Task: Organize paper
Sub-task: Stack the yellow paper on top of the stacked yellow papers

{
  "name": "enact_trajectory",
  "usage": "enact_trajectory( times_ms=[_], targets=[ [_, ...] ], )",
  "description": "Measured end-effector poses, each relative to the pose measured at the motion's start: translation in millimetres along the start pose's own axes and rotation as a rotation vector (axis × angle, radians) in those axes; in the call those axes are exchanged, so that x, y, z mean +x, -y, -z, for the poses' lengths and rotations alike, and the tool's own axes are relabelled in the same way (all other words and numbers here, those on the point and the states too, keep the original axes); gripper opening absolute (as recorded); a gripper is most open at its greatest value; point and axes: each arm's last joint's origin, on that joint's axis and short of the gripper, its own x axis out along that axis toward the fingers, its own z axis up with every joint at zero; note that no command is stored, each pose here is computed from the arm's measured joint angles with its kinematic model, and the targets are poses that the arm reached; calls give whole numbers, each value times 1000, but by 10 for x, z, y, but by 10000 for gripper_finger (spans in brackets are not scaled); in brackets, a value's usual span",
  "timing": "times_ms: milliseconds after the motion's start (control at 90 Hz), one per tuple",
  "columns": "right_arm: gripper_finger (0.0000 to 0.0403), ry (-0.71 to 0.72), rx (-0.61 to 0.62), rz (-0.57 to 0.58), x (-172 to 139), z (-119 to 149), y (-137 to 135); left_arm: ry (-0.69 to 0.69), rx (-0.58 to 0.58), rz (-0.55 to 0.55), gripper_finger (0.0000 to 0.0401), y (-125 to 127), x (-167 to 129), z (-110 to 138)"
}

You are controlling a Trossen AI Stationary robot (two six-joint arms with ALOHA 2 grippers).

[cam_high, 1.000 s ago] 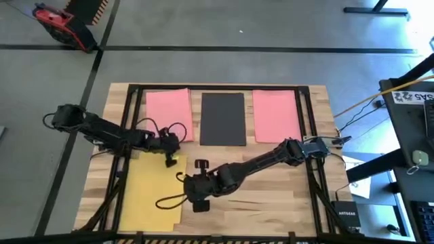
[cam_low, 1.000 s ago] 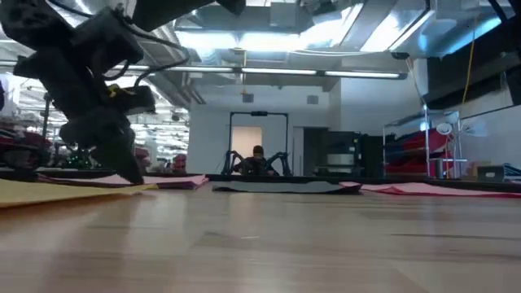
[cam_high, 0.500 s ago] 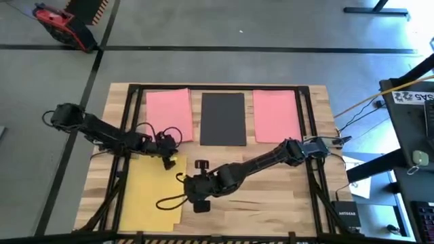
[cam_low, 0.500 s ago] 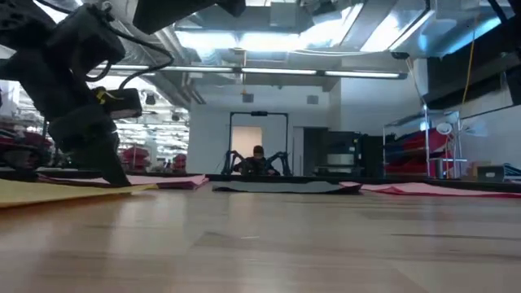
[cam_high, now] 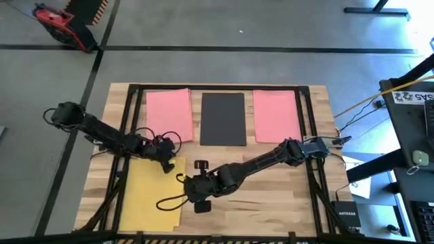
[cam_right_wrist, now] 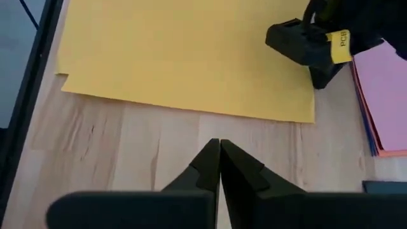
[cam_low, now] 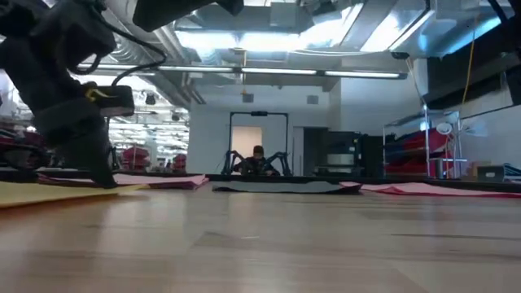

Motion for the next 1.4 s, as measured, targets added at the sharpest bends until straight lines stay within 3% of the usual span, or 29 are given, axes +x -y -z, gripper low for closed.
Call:
enact_trajectory(
  times_ms=[456, 667, 933, 1100, 1211, 1400],
  targets=[
    [0, 0, 0, -1, 0, 0, 0, -62, -1, -45, 0, 32, -169, 127],
    [0, 1, 0, 1, 0, -1, 0, -30, -27, -13, 0, 31, -305, 125],
    [0, 4, 0, 9, 0, -3, 2, 246, 103, 237, 0, 456, -651, -326],
    [0, -31, -3, 21, -39, 28, 21, 244, 194, 316, 0, 723, -690, -375],
    [0, -64, 14, 75, -280, 55, 61, 192, 244, 339, 0, 875, -630, -300],
    [0, 46, 18, 87, -1010, -25, 127, 135, 252, 359, 0, 1038, -526, -109]
  ],
)
